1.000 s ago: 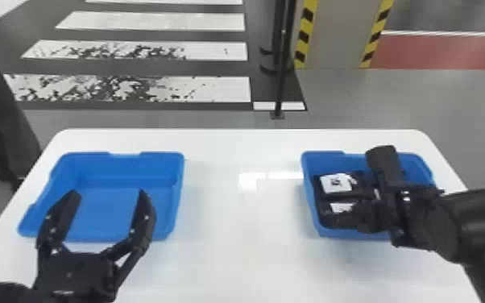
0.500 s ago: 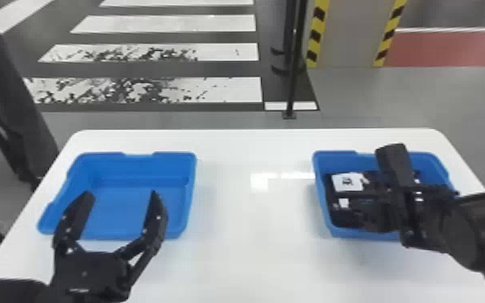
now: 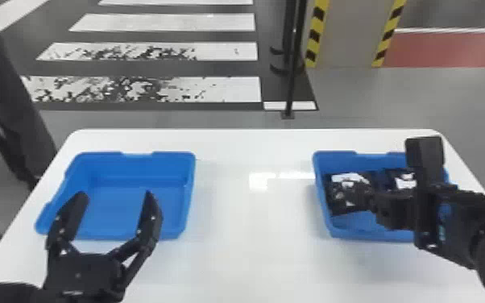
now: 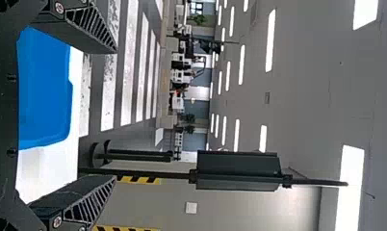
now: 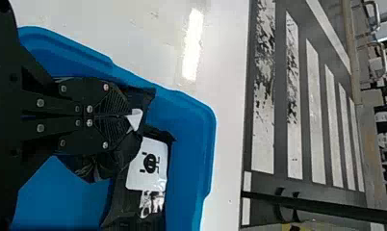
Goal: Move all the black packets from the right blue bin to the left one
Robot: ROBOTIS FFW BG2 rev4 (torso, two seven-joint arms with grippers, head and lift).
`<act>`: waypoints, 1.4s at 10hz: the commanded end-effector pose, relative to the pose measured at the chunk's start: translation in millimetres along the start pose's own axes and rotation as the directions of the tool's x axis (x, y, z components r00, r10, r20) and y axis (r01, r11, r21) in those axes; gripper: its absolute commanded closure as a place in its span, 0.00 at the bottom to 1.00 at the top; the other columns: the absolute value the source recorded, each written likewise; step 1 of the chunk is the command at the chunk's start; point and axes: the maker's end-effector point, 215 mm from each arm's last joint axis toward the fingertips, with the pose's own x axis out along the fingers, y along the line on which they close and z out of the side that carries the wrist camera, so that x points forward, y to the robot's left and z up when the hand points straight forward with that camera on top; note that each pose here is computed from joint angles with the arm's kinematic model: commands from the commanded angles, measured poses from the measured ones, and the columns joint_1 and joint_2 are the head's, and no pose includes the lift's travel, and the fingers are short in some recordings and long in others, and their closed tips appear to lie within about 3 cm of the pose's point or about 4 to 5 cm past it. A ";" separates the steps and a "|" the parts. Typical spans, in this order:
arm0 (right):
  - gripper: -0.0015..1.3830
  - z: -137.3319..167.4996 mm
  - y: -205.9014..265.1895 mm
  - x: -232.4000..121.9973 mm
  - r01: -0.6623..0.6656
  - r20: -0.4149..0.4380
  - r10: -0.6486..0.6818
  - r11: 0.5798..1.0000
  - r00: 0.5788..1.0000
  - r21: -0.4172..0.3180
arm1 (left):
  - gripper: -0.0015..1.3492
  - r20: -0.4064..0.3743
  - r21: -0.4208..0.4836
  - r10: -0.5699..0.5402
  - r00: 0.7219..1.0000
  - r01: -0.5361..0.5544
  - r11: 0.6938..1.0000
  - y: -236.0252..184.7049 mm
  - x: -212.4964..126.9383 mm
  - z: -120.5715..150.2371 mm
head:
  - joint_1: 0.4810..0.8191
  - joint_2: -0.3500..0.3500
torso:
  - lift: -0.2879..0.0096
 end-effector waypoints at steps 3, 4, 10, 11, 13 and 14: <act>0.87 44.1 1.8 -32.6 -0.013 0.151 0.010 1.000 0.989 0.018 | 0.08 0.016 0.003 0.007 1.000 -0.007 1.000 3.4 -1.4 3.8 | 0.63 0.50 | 0.50; 0.87 62.2 18.7 -43.5 -0.058 0.202 0.054 0.998 0.978 0.016 | 0.08 0.019 0.004 0.010 1.000 -0.010 1.000 4.4 -1.4 4.6 | 0.63 0.50 | 0.50; 0.87 107.7 161.3 -42.0 -0.600 0.391 0.545 0.799 0.742 0.025 | 0.08 0.034 -0.099 0.008 0.999 -0.004 0.995 -1.4 2.4 7.0 | 0.63 0.71 | 0.50; 0.87 103.2 173.7 -39.6 -0.659 0.395 0.593 0.751 0.701 0.042 | 0.08 0.059 -0.132 -0.012 0.998 0.020 0.991 -11.2 6.9 14.6 | 0.63 0.76 | 0.50; 0.87 94.1 200.0 -33.0 -0.780 0.409 0.685 0.615 0.602 0.117 | 0.08 0.093 -0.228 -0.063 0.994 0.083 0.970 -34.8 14.8 25.3 | 0.63 0.79 | 0.50; 0.87 93.0 209.9 -32.5 -0.812 0.409 0.715 0.568 0.567 0.133 | 0.08 0.086 -0.269 -0.096 0.992 0.116 0.956 -46.0 19.7 23.4 | 0.63 0.79 | 0.50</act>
